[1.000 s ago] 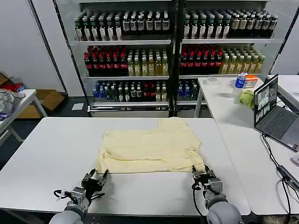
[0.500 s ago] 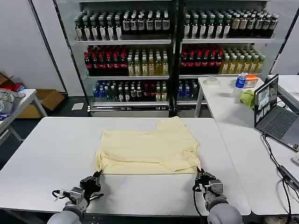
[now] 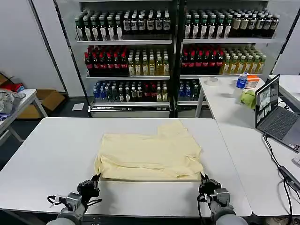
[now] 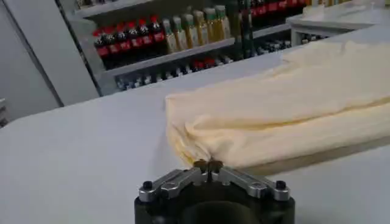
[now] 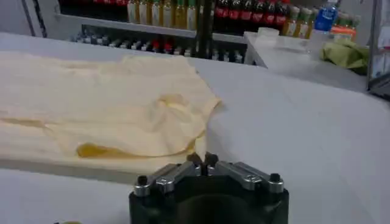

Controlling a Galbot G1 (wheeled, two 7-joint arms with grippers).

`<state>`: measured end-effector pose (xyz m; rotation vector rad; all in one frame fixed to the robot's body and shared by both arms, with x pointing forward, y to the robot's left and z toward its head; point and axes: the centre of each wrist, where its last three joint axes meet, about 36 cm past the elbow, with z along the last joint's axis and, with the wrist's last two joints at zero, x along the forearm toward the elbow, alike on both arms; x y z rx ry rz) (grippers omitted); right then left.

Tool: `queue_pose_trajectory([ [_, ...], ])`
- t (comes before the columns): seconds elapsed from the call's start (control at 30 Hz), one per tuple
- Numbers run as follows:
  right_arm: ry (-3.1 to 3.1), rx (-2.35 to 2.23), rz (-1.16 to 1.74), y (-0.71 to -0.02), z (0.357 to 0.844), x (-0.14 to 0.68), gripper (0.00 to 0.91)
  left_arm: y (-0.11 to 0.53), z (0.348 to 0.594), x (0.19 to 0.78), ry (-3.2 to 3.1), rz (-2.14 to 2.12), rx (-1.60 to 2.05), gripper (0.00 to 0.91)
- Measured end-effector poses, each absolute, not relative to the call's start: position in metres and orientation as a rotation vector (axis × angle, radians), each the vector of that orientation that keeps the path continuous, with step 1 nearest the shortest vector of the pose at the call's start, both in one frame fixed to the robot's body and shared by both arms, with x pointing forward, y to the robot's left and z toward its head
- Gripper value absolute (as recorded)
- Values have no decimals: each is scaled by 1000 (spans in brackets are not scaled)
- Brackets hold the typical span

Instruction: Fold and organize the clothes.

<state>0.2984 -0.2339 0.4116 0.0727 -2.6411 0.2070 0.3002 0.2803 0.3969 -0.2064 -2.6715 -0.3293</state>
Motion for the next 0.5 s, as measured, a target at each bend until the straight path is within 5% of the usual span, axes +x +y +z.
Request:
queue_pose_trajectory([
  [0.5,-2590,91,271,-235,434,236,0,271,411,238,-2614,-334,-238,10],
])
